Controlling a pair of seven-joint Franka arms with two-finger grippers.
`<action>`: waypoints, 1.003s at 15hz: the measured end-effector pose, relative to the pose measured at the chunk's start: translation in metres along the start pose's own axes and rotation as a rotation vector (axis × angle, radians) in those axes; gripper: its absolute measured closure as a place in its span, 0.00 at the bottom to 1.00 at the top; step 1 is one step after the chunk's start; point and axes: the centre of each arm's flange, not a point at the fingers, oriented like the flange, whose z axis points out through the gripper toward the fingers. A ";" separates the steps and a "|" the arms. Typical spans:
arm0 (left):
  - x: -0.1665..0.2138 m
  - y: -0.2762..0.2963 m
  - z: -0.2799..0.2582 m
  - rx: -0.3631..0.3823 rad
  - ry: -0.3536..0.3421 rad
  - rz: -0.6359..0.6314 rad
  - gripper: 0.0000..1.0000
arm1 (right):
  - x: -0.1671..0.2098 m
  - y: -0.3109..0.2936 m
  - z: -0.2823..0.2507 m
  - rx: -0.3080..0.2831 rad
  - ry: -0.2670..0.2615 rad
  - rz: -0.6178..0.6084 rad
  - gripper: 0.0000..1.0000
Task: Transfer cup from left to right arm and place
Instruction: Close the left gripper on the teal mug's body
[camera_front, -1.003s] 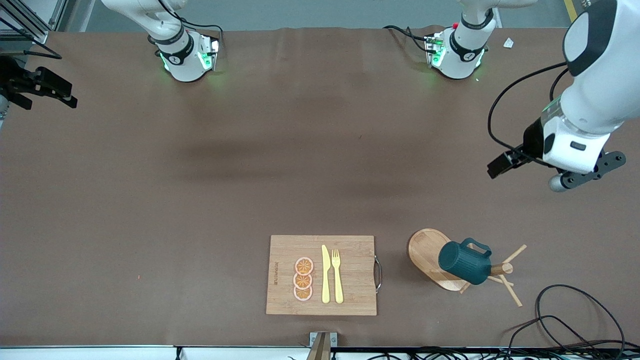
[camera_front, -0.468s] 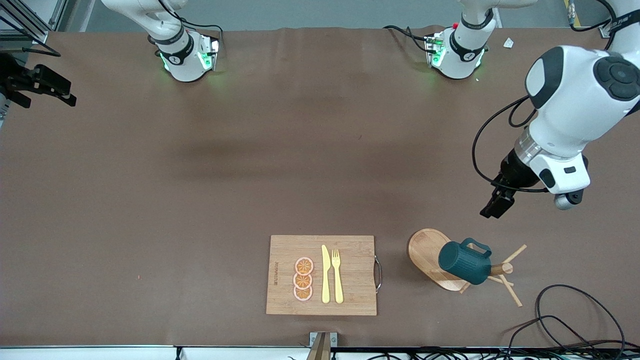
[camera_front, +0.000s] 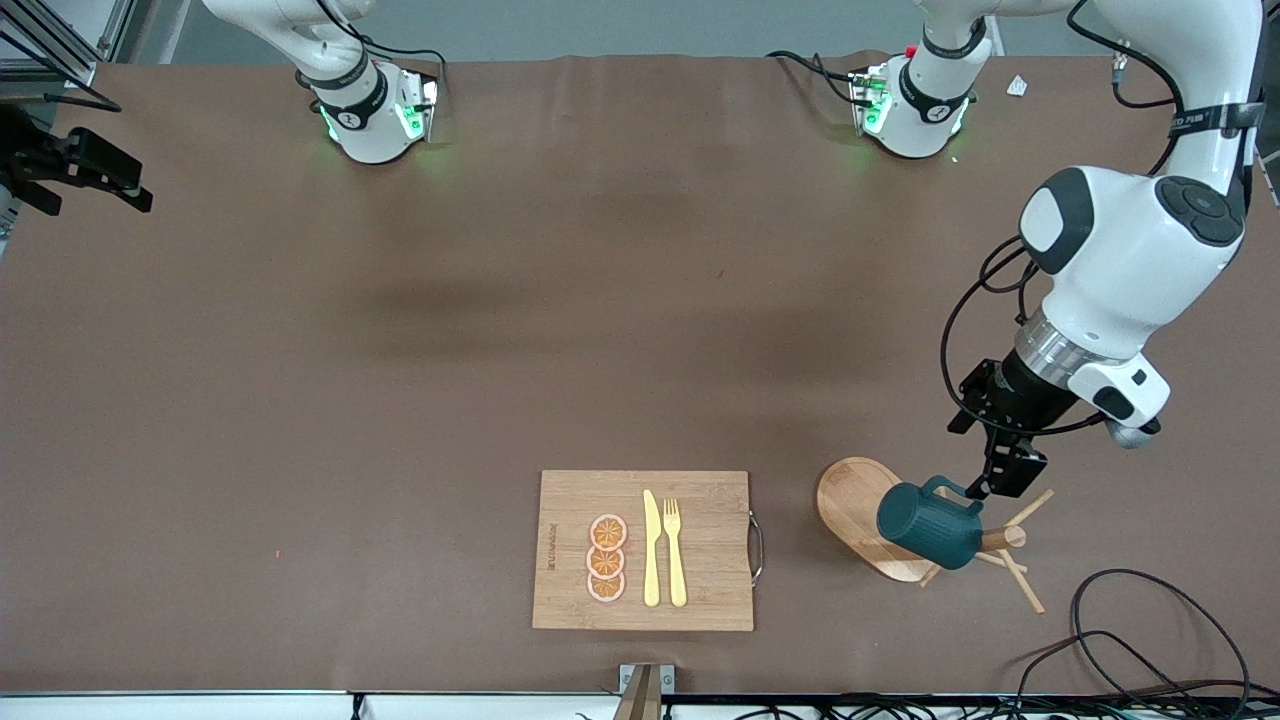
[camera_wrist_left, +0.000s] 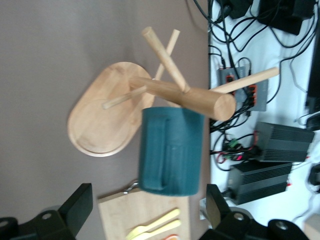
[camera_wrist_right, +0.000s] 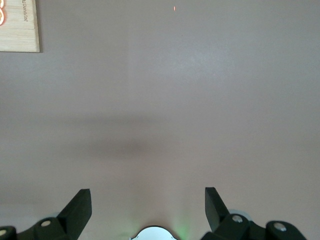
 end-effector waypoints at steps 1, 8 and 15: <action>0.003 0.000 0.003 -0.023 -0.001 -0.010 0.01 | 0.000 0.000 0.000 0.000 0.000 0.000 0.00; 0.013 -0.007 0.041 -0.083 0.005 -0.009 0.00 | 0.000 -0.007 -0.001 -0.001 0.001 -0.014 0.00; 0.016 -0.011 0.061 -0.111 0.012 0.107 0.00 | 0.000 -0.007 -0.001 -0.001 0.001 -0.015 0.00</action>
